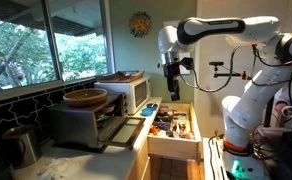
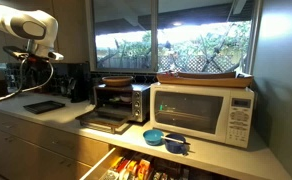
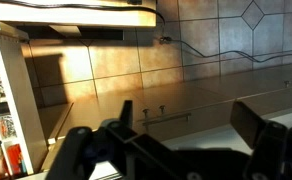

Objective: Pull the oven tray from the oven

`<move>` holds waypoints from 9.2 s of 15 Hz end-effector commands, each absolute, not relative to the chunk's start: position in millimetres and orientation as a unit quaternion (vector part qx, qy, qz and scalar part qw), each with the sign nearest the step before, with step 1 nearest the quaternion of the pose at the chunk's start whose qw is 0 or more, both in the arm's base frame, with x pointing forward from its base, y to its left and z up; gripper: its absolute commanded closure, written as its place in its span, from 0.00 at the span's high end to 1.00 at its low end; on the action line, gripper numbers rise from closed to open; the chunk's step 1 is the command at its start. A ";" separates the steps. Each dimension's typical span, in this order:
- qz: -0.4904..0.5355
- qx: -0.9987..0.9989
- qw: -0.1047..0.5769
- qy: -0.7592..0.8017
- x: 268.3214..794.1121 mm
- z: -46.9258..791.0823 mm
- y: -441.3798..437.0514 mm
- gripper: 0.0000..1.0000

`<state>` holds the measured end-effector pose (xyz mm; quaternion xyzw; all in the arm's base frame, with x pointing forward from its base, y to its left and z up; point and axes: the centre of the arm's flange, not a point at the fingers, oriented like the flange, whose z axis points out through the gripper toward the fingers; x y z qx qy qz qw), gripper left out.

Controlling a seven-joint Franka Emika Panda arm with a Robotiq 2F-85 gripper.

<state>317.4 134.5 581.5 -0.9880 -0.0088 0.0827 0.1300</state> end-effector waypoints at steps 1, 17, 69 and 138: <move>0.083 -0.988 0.130 -0.009 317.4 581.6 134.6 1.00; -0.093 -0.990 -0.020 -0.099 438.9 500.3 68.6 1.00; -0.494 -0.865 0.033 -0.080 568.4 374.8 64.6 1.00; -0.413 -0.901 0.016 -0.130 618.3 351.4 108.3 1.00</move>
